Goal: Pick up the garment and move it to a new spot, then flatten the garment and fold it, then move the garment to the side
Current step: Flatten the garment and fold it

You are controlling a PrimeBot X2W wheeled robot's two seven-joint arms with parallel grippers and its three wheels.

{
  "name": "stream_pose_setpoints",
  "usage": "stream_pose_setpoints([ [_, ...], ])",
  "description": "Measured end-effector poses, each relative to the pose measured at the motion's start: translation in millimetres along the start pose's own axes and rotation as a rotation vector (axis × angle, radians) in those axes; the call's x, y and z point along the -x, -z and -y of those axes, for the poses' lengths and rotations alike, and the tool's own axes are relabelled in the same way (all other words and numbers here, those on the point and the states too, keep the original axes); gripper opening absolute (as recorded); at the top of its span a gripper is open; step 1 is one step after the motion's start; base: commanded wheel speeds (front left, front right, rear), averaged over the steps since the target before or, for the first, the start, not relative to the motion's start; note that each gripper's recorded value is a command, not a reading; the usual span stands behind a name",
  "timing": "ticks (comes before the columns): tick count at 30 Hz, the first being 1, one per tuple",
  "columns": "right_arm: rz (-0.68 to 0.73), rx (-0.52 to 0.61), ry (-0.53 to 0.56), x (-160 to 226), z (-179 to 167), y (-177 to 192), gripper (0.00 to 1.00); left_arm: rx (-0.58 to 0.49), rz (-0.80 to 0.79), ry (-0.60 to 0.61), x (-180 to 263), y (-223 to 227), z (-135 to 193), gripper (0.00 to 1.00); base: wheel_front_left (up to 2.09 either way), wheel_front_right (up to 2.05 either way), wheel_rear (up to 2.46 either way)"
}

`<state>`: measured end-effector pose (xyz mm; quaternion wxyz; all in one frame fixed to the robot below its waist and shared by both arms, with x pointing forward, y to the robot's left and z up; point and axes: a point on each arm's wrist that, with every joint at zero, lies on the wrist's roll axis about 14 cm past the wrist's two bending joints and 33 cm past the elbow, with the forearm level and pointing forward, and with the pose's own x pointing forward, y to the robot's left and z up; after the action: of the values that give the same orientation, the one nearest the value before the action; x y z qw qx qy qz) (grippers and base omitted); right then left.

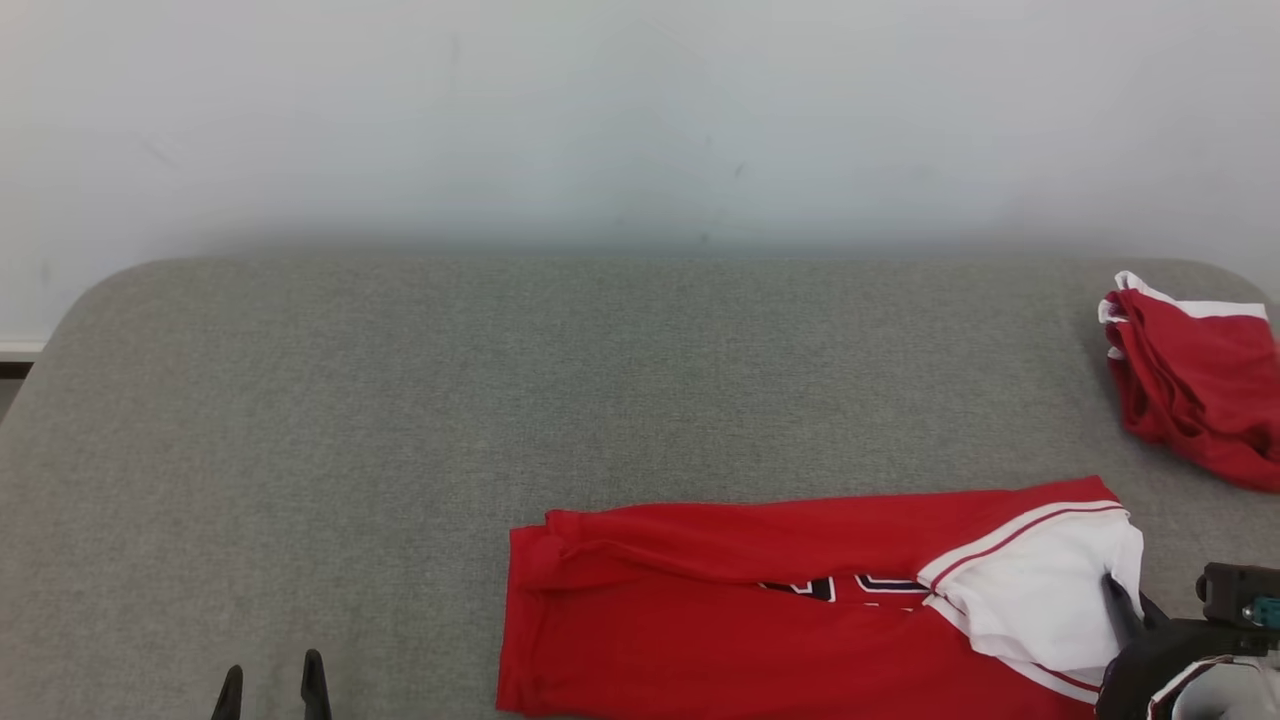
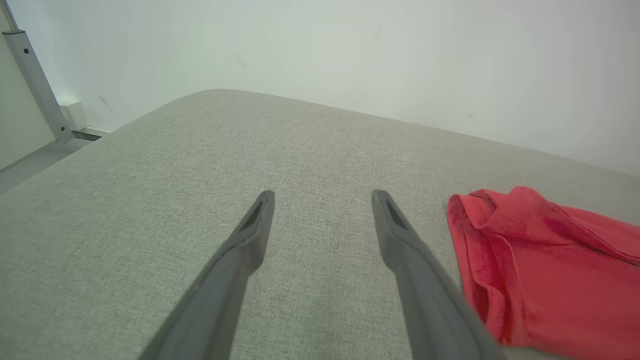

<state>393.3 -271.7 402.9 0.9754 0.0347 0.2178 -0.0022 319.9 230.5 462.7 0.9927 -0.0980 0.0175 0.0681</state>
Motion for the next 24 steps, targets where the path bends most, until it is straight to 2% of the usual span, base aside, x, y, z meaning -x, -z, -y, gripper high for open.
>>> stream_pose_setpoints([
  [8,0.113,0.005,-0.085,5,-25,-29,0.0,0.005,-0.012,0.034,-4,4,11,1.0,0.0,0.0,0.0],
  [15,0.205,-0.04,-0.273,17,-94,-52,0.0,0.007,-0.005,0.041,-3,2,13,1.0,0.0,0.0,0.0],
  [24,0.243,-0.086,-0.515,45,-185,-71,0.0,0.01,-0.011,0.038,1,4,12,1.0,0.0,0.0,0.0],
])
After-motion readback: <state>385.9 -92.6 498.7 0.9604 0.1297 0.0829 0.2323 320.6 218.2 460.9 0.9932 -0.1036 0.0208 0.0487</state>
